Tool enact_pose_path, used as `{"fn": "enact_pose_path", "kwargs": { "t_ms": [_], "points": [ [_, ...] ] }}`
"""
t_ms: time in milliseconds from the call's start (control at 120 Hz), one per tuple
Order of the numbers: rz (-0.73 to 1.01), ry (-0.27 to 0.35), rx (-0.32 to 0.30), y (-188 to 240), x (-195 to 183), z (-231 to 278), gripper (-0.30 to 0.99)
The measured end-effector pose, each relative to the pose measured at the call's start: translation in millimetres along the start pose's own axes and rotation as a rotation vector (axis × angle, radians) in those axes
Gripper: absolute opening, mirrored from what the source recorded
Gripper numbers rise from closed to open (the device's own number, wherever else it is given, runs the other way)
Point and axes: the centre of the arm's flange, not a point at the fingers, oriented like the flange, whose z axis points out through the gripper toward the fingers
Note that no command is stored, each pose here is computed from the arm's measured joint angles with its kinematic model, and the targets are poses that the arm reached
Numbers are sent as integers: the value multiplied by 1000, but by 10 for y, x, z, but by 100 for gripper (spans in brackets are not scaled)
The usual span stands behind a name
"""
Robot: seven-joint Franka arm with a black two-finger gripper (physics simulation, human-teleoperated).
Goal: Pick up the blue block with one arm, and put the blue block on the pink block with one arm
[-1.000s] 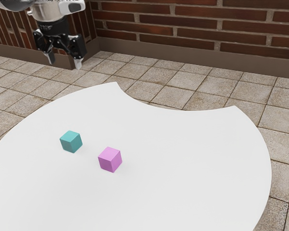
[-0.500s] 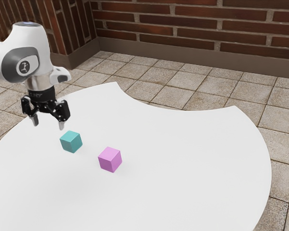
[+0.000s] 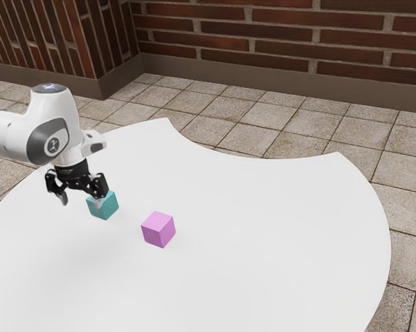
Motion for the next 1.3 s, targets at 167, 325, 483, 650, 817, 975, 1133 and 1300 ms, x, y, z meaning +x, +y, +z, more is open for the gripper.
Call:
{"fn": "enact_pose_path", "kwargs": {
  "t_ms": [167,325,483,650,817,975,1133,1300],
  "points": [
    [15,55,-36,-110,215,207,69],
    [48,100,-38,-341,444,308,69],
    [136,130,-32,-245,711,391,69],
    [179,128,-38,-334,819,534,69],
    [239,117,-37,-346,852,674,69],
    [294,129,-31,-335,970,702,69],
    [338,121,-32,-304,1069,849,69],
    [354,104,-50,-292,1066,983,69]
  ]
}}
